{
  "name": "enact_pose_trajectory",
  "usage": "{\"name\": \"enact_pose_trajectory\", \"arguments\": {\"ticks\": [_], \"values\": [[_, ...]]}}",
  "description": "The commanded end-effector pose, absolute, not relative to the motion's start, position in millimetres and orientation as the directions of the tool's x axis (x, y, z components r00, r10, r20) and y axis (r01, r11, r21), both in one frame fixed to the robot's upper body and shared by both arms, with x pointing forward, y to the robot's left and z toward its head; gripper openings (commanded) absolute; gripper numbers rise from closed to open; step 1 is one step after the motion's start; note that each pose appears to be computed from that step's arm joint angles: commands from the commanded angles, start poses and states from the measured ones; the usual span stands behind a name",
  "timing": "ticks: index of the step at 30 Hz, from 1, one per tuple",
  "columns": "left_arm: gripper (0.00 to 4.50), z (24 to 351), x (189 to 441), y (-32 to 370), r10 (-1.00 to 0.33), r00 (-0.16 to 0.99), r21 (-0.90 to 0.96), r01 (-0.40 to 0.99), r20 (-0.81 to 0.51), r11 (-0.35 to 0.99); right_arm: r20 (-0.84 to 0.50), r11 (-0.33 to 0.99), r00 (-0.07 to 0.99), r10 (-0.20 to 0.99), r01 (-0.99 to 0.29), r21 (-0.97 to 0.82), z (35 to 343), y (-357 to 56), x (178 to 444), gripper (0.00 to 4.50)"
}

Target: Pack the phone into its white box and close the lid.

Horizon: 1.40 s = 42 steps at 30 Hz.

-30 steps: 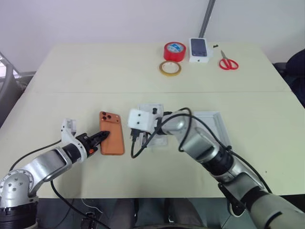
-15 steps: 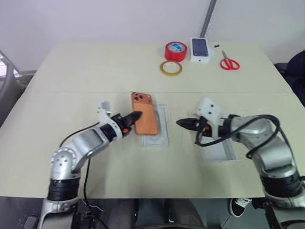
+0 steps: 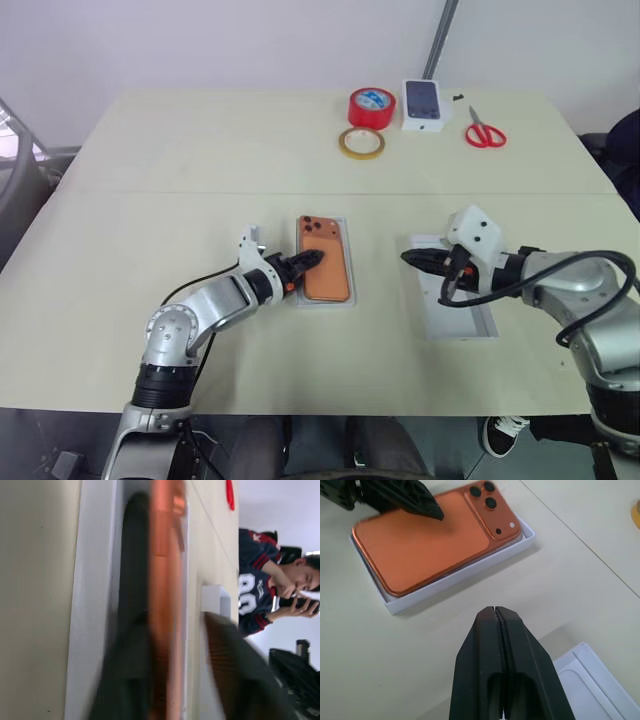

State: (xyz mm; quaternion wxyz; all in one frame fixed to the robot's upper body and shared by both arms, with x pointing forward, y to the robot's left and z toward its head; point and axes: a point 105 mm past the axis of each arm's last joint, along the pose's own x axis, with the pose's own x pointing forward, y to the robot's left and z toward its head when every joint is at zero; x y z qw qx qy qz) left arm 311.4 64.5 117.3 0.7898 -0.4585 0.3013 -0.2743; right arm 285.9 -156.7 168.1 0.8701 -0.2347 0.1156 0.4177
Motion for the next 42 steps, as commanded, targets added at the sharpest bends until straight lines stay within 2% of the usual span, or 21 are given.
{"name": "enact_pose_trajectory", "arguments": {"ticks": [1,2,6,12,14,16,19,21,22,26,33,42], "values": [[3.71,130,308,68,-0.718,0.667,-0.862,0.227,-0.202,0.453,-0.380,0.516,0.626,0.681,-0.778,-0.358,177,-154,284,0.00],[4.14,133,307,73,-0.715,0.670,-0.849,0.245,-0.200,0.467,-0.380,0.514,0.626,0.681,-0.778,-0.360,177,-154,284,0.00],[4.14,149,304,97,-0.691,0.688,-0.728,0.355,-0.222,0.587,-0.384,0.502,0.622,0.682,-0.780,-0.372,178,-150,288,0.00],[4.14,163,309,135,-0.598,0.761,-0.529,0.409,-0.252,0.744,-0.442,0.496,0.661,0.606,-0.749,-0.439,161,-149,305,0.00],[3.61,161,315,145,-0.547,0.796,-0.454,0.399,-0.260,0.797,-0.451,0.481,0.650,0.611,-0.758,-0.440,157,-140,307,0.00],[2.90,154,320,149,-0.506,0.813,-0.330,0.412,-0.289,0.850,-0.454,0.498,0.671,0.586,-0.741,-0.451,153,-133,318,0.00],[1.30,131,321,140,-0.491,0.788,-0.110,0.488,-0.371,0.866,-0.479,0.521,0.692,0.541,-0.722,-0.454,143,-119,334,0.00],[0.26,123,323,134,-0.504,0.773,-0.060,0.524,-0.387,0.850,-0.485,0.519,0.691,0.536,-0.722,-0.457,139,-110,339,0.00],[0.05,120,324,129,-0.514,0.763,-0.054,0.539,-0.393,0.841,-0.484,0.521,0.691,0.538,-0.723,-0.453,137,-104,341,0.00],[0.05,108,327,120,-0.528,0.730,-0.016,0.580,-0.434,0.815,-0.491,0.490,0.703,0.514,-0.711,-0.505,129,-90,347,0.00],[0.05,106,321,73,-0.670,0.599,-0.051,0.728,-0.438,0.684,-0.501,0.474,0.663,0.556,-0.748,-0.465,125,-73,342,0.00],[0.05,106,299,13,-0.815,0.371,-0.108,0.881,-0.445,0.460,-0.567,0.436,0.635,0.524,-0.772,-0.462,124,-110,311,0.00]]}}
